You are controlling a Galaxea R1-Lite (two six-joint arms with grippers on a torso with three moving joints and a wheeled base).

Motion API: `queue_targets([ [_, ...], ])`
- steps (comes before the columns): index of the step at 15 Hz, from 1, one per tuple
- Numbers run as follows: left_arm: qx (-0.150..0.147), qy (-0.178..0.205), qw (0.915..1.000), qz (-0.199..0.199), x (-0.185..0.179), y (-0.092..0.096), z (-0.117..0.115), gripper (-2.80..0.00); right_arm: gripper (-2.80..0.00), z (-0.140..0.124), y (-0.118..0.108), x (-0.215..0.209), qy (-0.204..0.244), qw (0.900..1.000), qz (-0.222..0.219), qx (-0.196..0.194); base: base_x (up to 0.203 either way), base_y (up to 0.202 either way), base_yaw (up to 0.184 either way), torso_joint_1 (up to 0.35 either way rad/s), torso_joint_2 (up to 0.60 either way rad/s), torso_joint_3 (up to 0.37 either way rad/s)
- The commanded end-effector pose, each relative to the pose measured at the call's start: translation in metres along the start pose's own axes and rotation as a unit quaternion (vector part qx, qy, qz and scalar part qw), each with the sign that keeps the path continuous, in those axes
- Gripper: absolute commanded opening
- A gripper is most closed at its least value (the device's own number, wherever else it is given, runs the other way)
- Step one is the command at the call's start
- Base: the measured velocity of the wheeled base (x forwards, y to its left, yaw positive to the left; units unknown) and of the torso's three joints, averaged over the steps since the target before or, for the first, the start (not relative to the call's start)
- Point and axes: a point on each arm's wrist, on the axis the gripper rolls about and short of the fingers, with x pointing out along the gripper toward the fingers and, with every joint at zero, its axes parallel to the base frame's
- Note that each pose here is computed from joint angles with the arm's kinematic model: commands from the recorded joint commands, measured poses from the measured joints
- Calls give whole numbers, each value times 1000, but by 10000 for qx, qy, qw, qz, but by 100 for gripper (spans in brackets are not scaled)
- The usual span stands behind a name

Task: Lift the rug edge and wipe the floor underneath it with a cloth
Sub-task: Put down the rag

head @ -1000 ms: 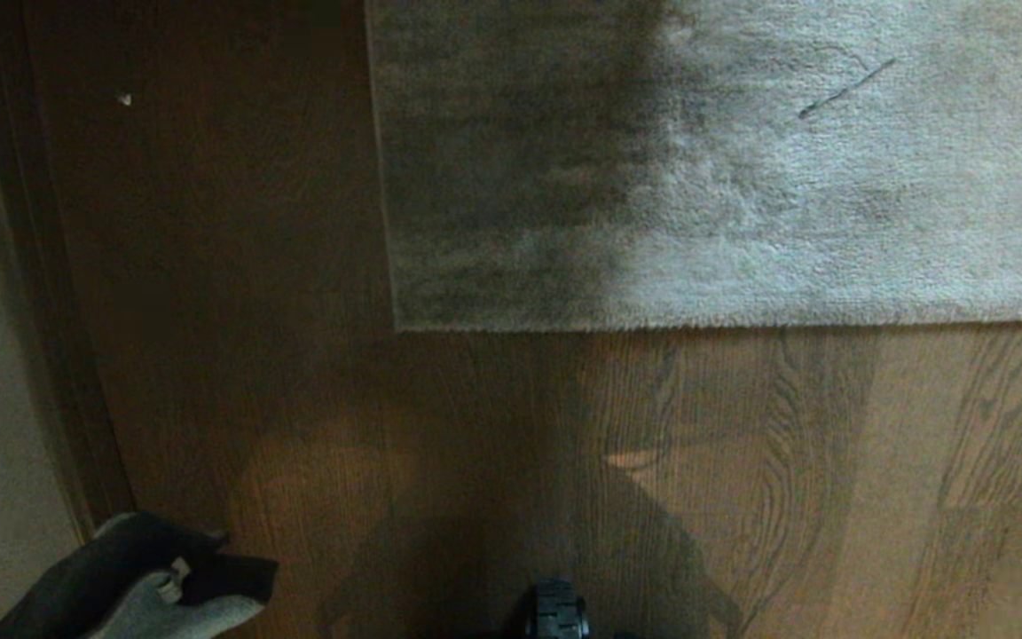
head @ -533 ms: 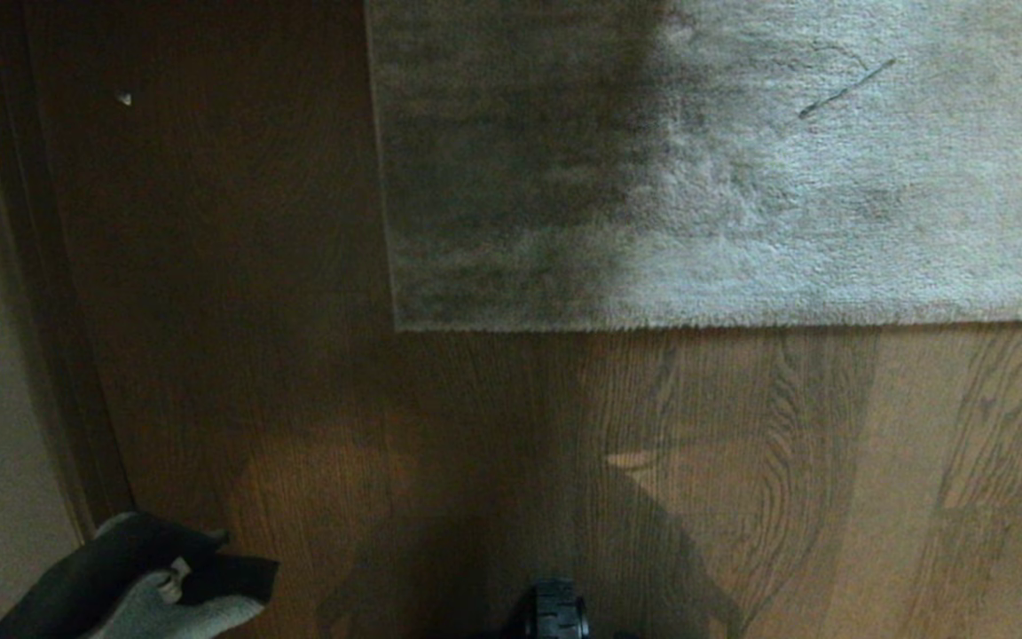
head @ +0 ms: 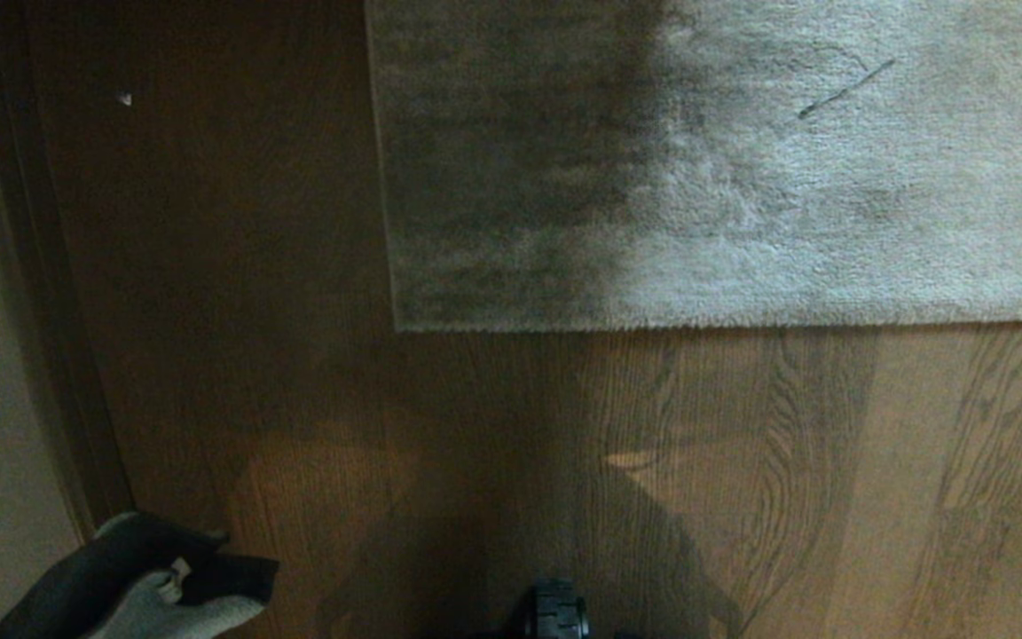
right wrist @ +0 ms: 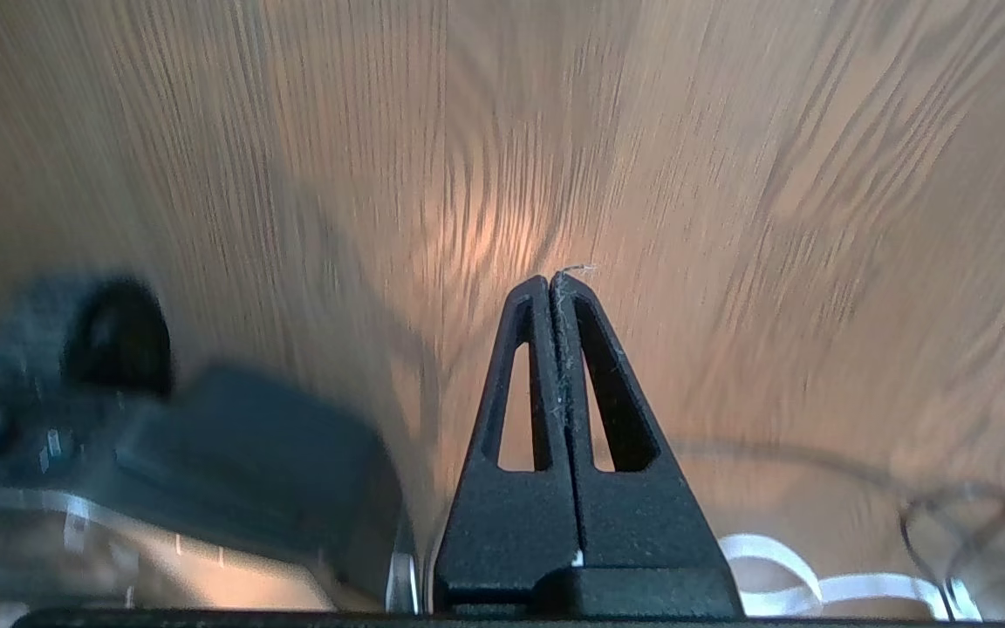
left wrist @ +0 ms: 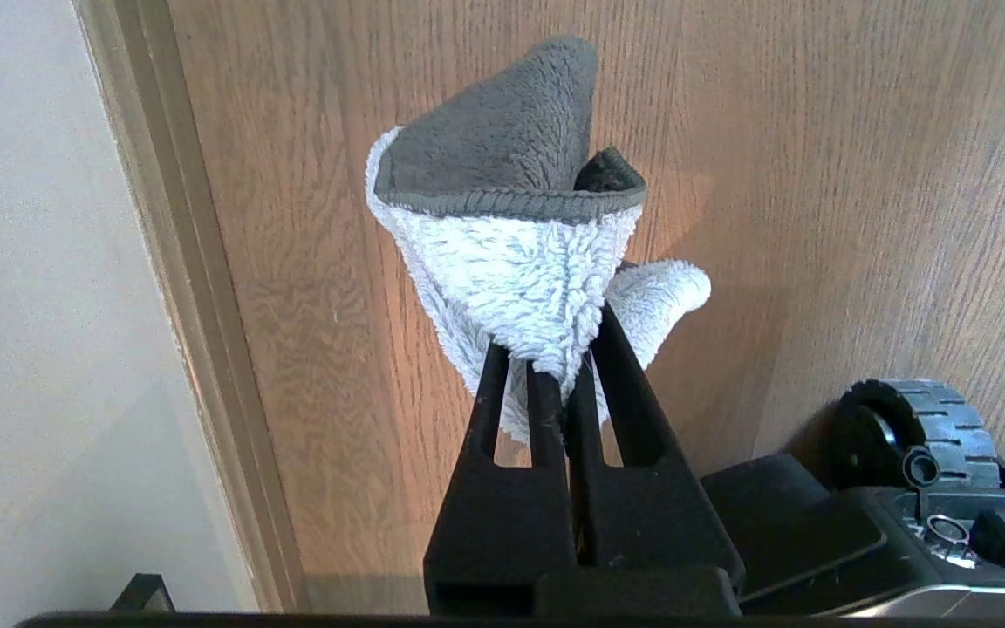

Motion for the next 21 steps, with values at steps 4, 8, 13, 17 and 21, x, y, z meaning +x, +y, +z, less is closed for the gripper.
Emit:
queue_targets([
  [4,-2,4,10000,2,0,0,0,-280,-280,-7,1,-15,-998,9947,-79,233,0,0,0,0,0,0],
  [8,-2,4,10000,2,0,0,0,-280,-280,-7,1,-15,-998,9941,-77,408,0,0,0,0,0,0],
  [13,-2,4,10000,2,0,0,0,-280,-280,-7,1,-15,-998,9941,-77,408,0,0,0,0,0,0],
  [17,-25,4,10000,2,0,0,0,-280,-280,-7,1,-15,-998,9941,-77,408,0,0,0,0,0,0],
  [21,-18,4,10000,2,0,0,0,-280,-280,-7,1,-15,-998,9941,-77,408,0,0,0,0,0,0],
])
